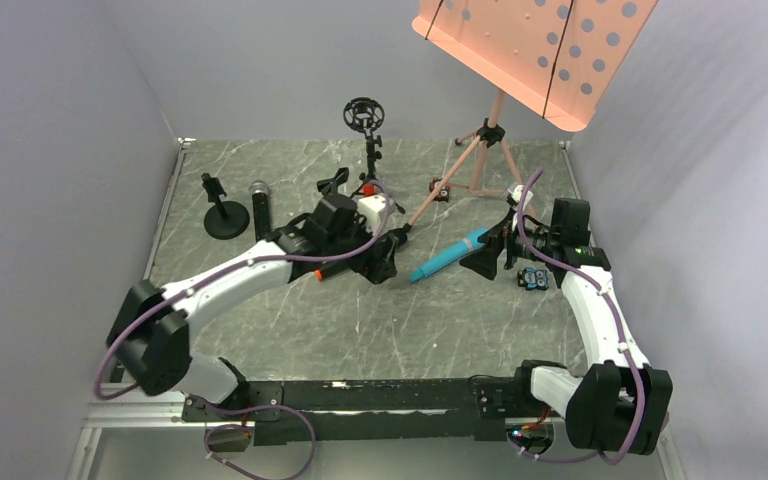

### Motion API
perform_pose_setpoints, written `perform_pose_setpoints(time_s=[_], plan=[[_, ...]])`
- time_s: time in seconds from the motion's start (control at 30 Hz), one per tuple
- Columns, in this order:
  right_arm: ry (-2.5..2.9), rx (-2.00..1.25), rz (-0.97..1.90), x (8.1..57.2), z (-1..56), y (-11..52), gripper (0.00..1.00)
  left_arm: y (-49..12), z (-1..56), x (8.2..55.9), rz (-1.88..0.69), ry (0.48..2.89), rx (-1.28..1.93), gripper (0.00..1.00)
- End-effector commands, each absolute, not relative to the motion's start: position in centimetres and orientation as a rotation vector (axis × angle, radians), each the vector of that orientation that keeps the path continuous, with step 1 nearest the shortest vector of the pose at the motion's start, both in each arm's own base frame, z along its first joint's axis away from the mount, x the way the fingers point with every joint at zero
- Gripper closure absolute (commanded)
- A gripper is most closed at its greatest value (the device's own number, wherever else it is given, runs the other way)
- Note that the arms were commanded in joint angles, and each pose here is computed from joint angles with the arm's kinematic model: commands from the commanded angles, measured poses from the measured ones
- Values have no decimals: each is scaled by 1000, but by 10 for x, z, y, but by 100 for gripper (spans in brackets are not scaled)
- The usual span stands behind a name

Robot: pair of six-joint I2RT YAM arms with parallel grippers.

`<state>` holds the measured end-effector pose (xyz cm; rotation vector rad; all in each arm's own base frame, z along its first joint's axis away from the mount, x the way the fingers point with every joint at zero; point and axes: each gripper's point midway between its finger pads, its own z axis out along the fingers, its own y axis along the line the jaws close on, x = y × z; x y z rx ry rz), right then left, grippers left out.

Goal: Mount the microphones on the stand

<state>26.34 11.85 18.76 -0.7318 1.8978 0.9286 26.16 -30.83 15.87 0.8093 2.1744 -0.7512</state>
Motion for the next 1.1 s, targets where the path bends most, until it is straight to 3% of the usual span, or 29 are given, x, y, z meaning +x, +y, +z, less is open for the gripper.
perform_pose_setpoints(time_s=[0.0, 0.43, 0.73, 1.07], plan=[[1857, -733, 911, 272, 198, 117, 0, -362, 184, 278, -803, 2039, 898, 4], [1920, -529, 834, 293, 198, 86, 0, -445, 120, 310, -739, 2100, 1079, 5], [1920, -501, 842, 294, 199, 81, 0, -459, 69, 321, -642, 2208, 1104, 17], [1918, -500, 852, 294, 199, 81, 0, -457, 68, 322, -556, 2199, 1084, 17]])
